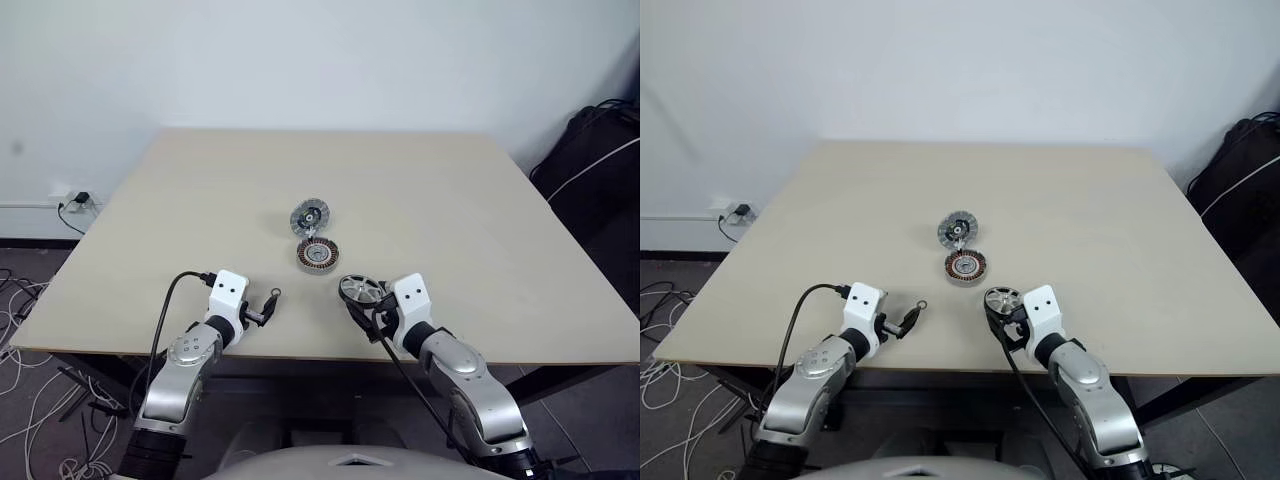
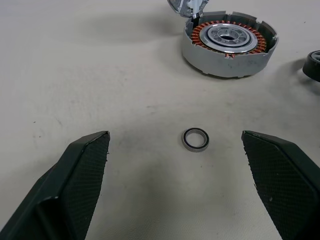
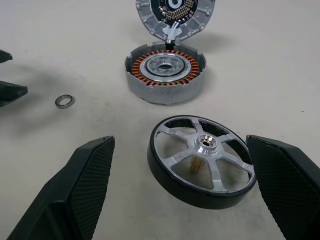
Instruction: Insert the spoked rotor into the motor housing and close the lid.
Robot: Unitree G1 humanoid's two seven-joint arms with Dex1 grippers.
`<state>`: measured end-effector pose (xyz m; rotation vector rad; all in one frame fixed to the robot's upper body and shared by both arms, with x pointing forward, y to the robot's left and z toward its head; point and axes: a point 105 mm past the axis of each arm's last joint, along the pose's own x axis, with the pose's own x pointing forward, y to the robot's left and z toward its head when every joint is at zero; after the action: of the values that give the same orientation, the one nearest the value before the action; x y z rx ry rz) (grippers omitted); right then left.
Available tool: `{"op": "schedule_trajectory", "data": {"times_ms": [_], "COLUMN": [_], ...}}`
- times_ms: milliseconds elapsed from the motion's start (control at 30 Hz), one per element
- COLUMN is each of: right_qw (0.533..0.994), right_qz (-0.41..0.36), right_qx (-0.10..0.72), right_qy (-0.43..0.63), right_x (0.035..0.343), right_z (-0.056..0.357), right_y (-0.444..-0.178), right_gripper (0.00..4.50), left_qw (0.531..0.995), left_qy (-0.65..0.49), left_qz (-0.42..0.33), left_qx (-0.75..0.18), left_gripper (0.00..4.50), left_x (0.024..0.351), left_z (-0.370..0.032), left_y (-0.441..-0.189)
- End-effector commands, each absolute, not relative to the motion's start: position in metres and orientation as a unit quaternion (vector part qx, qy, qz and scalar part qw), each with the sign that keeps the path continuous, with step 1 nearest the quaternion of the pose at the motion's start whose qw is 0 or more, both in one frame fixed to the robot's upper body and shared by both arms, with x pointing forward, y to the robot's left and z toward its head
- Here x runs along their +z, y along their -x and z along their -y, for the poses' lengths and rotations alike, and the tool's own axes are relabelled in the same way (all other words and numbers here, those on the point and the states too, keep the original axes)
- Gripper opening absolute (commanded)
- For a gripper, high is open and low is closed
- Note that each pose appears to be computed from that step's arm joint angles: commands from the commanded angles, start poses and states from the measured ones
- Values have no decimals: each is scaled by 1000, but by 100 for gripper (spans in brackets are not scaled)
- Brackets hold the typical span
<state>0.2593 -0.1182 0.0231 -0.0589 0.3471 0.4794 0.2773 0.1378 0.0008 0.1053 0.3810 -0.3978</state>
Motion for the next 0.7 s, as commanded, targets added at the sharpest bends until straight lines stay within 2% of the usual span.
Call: {"op": "schedule_trajectory", "data": {"times_ms": [33, 700], "right_qw": [960, 962], "right_qz": [-143, -150], "right_qx": [238, 225], "right_qy": [32, 34], "right_x": [35, 32], "right_z": [116, 118], "right_y": [-264, -265], "right_gripper": [447, 447], "left_qw": [965, 963], "left_qy": [-55, -52], "left_qz": [-168, -179], "left_qx": [-194, -192], "left_gripper": [446, 446], "left_x": [10, 5], "left_z": [-136, -133], "left_y": [-283, -283]}}
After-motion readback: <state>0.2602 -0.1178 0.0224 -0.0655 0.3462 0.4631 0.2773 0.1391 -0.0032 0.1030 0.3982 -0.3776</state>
